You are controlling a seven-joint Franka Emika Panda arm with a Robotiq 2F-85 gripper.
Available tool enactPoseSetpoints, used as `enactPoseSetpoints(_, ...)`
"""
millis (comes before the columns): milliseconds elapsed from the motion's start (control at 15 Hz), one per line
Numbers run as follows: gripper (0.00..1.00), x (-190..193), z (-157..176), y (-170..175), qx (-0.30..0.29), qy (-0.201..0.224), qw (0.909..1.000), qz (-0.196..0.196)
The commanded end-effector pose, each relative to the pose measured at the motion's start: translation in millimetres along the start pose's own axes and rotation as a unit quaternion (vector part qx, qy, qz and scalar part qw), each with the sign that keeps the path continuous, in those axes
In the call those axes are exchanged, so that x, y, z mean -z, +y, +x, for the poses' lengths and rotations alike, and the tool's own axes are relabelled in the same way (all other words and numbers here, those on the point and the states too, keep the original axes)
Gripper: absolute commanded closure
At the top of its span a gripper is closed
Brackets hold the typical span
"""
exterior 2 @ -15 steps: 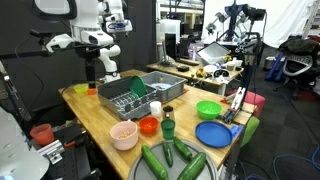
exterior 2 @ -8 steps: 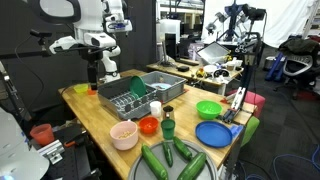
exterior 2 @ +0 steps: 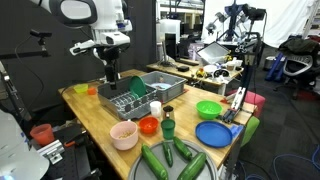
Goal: Pour the contents in the dark green cup into the orange bowl
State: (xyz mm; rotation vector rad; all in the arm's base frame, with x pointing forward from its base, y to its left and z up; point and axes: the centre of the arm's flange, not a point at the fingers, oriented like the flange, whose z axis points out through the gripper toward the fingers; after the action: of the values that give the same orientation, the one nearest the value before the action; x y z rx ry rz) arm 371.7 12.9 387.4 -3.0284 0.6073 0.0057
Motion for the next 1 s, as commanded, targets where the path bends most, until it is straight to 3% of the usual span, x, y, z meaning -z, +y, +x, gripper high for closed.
enactPoseSetpoints(0,0.0,-9.8,36.1,-3.2,-0.045,0.006,0.9986,-0.025)
enactPoseSetpoints(133,0.0,-15.4,53.2,-2.5,-0.082,0.002,0.9965,-0.02)
enactPoseSetpoints(200,0.0,-10.1,33.2,2.5,-0.056,0.005,0.9983,-0.012)
enactPoseSetpoints(933,0.0,-10.1,35.9,0.9,-0.058,0.004,0.9982,-0.012)
